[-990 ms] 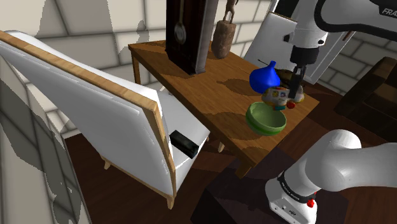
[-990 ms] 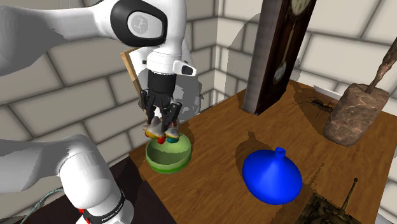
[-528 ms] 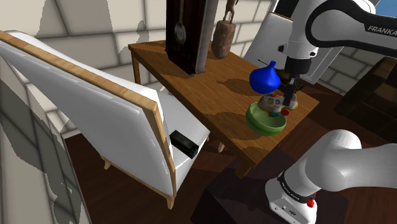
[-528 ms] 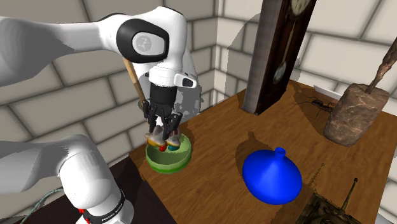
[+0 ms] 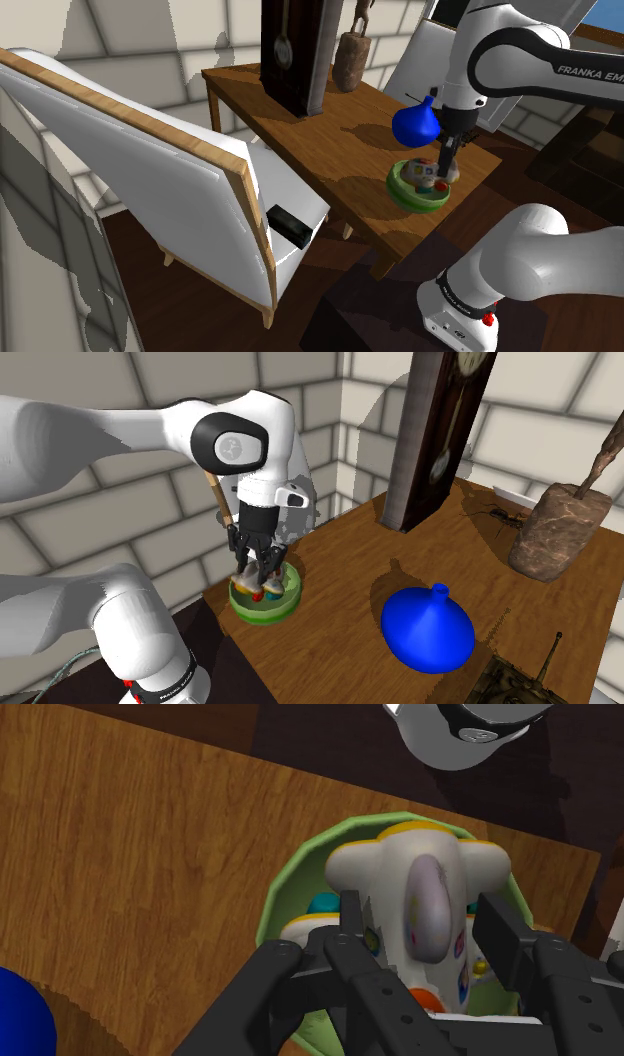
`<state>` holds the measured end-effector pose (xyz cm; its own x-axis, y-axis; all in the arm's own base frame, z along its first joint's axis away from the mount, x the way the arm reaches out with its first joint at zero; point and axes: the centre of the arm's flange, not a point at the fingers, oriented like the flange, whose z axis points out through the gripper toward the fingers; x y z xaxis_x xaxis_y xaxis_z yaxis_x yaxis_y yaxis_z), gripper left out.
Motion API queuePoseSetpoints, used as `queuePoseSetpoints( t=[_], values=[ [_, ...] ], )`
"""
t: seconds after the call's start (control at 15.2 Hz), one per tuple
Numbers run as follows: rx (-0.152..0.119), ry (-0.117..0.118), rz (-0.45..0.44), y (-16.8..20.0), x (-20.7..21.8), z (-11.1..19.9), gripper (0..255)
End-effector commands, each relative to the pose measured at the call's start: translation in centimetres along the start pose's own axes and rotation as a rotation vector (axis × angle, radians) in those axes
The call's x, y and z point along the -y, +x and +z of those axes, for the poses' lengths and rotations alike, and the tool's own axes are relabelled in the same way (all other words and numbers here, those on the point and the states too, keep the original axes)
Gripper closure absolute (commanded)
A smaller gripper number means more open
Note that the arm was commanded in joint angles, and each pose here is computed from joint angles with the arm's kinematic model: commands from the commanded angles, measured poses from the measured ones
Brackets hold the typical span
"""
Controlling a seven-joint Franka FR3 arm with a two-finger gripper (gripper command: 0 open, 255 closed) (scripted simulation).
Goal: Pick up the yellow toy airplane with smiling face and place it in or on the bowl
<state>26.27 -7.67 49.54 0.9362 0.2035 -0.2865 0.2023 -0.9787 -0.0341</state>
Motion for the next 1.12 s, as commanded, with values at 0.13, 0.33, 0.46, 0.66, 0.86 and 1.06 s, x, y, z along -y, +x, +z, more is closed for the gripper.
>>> queuePoseSetpoints(
  t=[0.13, 0.33, 0.46, 0.66, 0.86, 1.06],
  values=[
    [-0.001, 0.000, 0.000, 0.0, 0.0, 0.2, 255],
    [-0.001, 0.000, 0.000, 0.0, 0.0, 0.2, 255],
    [-0.001, 0.000, 0.000, 0.0, 0.0, 0.2, 0],
    [-0.001, 0.000, 0.000, 0.0, 0.0, 0.2, 0],
    [-0.001, 0.000, 0.000, 0.0, 0.0, -2.5, 0],
    [-0.001, 0.000, 0.000, 0.0, 0.0, -4.8, 0]
  ],
)
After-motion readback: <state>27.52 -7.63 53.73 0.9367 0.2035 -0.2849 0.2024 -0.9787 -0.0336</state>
